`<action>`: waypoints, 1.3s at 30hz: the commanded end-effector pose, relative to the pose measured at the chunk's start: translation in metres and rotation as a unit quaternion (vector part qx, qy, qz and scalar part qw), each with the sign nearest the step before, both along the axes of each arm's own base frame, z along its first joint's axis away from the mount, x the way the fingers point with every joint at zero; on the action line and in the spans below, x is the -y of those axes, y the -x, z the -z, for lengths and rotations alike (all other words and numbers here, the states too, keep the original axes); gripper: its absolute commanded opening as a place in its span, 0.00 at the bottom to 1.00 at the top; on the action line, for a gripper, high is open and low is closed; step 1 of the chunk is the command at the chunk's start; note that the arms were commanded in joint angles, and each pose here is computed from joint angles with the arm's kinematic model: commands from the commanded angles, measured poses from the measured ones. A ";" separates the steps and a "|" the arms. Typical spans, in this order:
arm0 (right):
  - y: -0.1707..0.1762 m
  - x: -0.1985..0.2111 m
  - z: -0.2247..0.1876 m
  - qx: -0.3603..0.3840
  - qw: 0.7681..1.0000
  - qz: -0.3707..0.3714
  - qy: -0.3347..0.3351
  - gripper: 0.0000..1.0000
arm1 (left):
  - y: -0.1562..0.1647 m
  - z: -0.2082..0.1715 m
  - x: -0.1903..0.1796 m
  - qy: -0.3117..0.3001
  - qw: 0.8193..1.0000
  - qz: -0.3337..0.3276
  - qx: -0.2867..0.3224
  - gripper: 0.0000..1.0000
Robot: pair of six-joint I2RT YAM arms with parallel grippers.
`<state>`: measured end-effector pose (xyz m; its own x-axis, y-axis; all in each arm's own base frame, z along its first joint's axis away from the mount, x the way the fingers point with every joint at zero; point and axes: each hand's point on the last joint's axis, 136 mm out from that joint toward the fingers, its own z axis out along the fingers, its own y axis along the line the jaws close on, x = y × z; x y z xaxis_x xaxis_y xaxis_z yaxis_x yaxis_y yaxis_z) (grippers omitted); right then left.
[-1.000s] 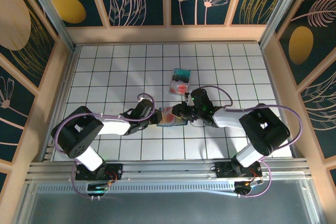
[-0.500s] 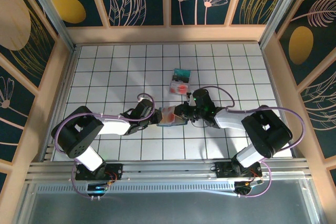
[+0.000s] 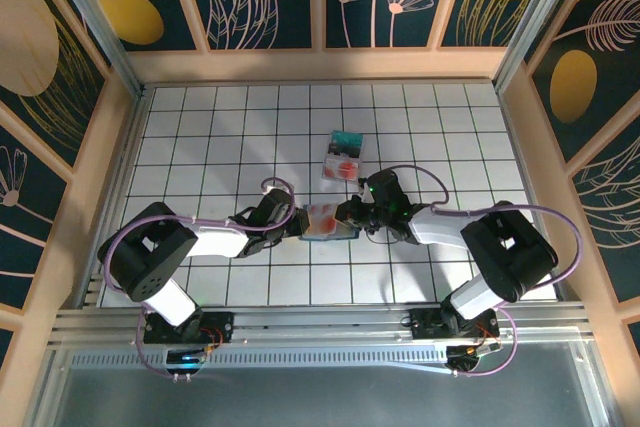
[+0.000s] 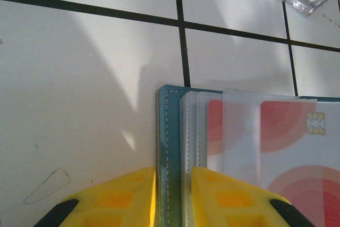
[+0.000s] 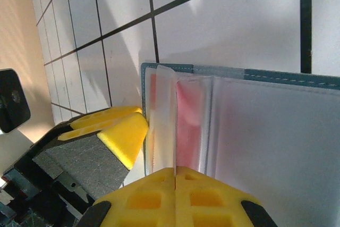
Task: Take the credit cards out of the card holder
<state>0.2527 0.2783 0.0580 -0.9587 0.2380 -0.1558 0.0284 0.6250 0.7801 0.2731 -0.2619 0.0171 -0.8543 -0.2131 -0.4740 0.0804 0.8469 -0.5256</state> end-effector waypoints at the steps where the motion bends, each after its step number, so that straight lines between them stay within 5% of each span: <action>1: -0.008 0.001 -0.006 0.016 1.000 0.002 0.012 0.00 | 0.008 0.015 -0.001 -0.018 1.000 0.010 -0.022 0.28; 14: -0.013 0.002 0.001 0.015 0.999 -0.013 0.036 0.00 | -0.001 -0.011 -0.004 -0.035 0.999 0.010 0.011 0.43; 25: -0.025 0.007 0.006 0.016 0.998 -0.027 0.059 0.00 | -0.004 -0.021 -0.009 -0.101 0.994 -0.008 0.050 0.69; 30: -0.029 0.007 0.007 0.018 0.997 -0.035 0.068 0.00 | -0.012 -0.022 -0.009 -0.124 0.990 -0.012 0.062 0.90; 39: -0.030 0.008 0.009 0.013 0.997 -0.035 0.069 0.00 | -0.021 -0.007 -0.008 -0.170 0.984 -0.010 0.050 0.99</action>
<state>0.2808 0.2733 0.0549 -0.9640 0.1593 -0.2129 -0.0394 0.7063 0.7068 0.2930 -0.2586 0.0334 -0.7875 -0.0878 -0.6101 0.1007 0.9582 -0.2678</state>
